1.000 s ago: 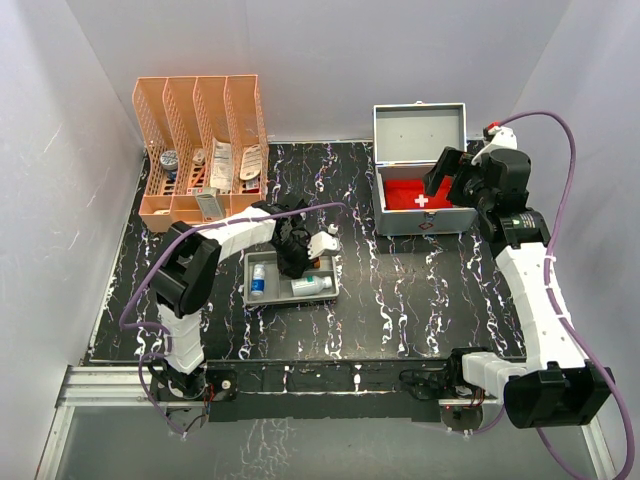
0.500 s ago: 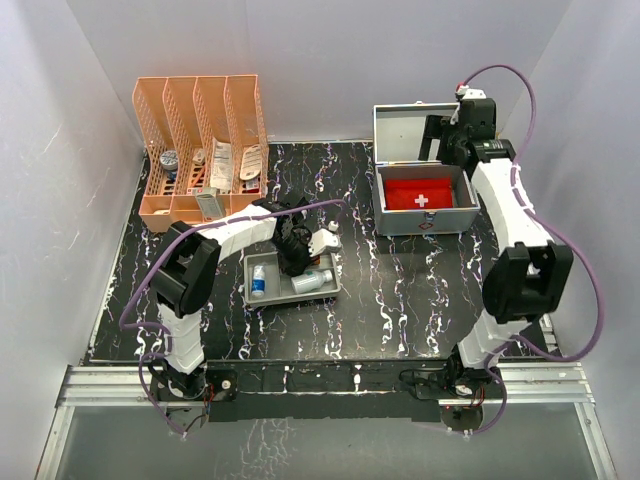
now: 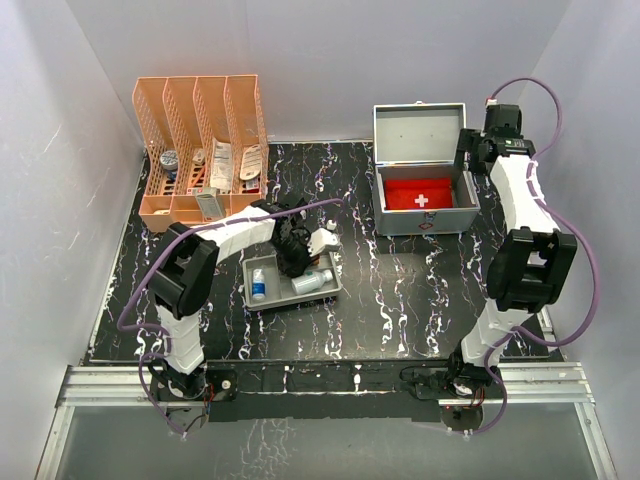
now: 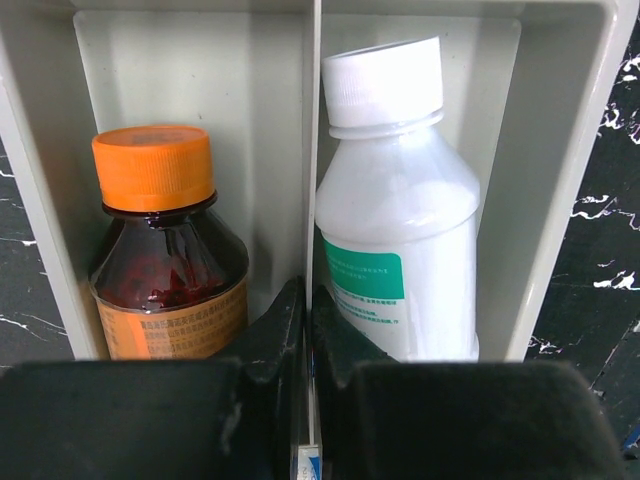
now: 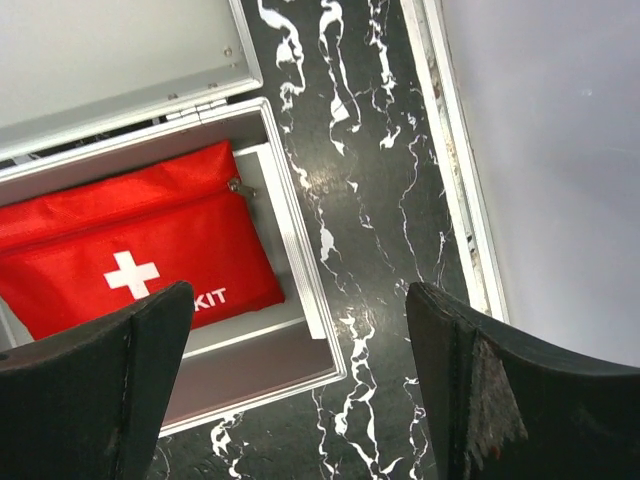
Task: Organize the medicine kit
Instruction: Move the medicine box to the center of the board.
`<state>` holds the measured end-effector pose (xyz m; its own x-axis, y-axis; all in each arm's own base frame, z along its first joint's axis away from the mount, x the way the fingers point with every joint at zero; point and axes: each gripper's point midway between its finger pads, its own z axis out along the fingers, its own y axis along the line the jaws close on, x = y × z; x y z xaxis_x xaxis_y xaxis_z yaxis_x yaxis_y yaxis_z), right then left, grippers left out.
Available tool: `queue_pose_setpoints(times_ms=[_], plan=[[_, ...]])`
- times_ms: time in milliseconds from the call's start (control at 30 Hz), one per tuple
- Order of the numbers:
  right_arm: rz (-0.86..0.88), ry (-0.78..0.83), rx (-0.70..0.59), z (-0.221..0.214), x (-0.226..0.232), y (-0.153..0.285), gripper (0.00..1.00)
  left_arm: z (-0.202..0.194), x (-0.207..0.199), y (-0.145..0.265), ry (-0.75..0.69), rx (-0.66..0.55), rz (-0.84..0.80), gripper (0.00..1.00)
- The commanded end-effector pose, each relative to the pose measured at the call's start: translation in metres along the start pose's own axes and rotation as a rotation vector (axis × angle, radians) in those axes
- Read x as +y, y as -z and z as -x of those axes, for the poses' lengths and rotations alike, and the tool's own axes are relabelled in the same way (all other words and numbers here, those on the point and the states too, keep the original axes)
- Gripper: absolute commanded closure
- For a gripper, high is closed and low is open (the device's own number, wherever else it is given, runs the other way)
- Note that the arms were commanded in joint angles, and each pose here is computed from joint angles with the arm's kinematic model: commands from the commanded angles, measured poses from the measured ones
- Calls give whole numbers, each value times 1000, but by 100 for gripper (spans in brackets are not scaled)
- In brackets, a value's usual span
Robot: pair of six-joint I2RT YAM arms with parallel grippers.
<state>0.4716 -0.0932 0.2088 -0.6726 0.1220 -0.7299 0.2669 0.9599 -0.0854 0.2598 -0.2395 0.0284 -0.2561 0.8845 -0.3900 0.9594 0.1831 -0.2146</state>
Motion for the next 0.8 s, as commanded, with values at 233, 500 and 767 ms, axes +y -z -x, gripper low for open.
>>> queue_pose_setpoints(times_ms=[233,500,767], plan=[[-50,36,-101,-17,-10,6,16,-2,-25,15,38,-23,-43,100],[-29,69,-232,-14,-9,2,17,-4,-28,18,55,-24,-43,100],[-14,74,-212,-21,-8,-26,20,-7,-33,21,70,-29,-36,100]])
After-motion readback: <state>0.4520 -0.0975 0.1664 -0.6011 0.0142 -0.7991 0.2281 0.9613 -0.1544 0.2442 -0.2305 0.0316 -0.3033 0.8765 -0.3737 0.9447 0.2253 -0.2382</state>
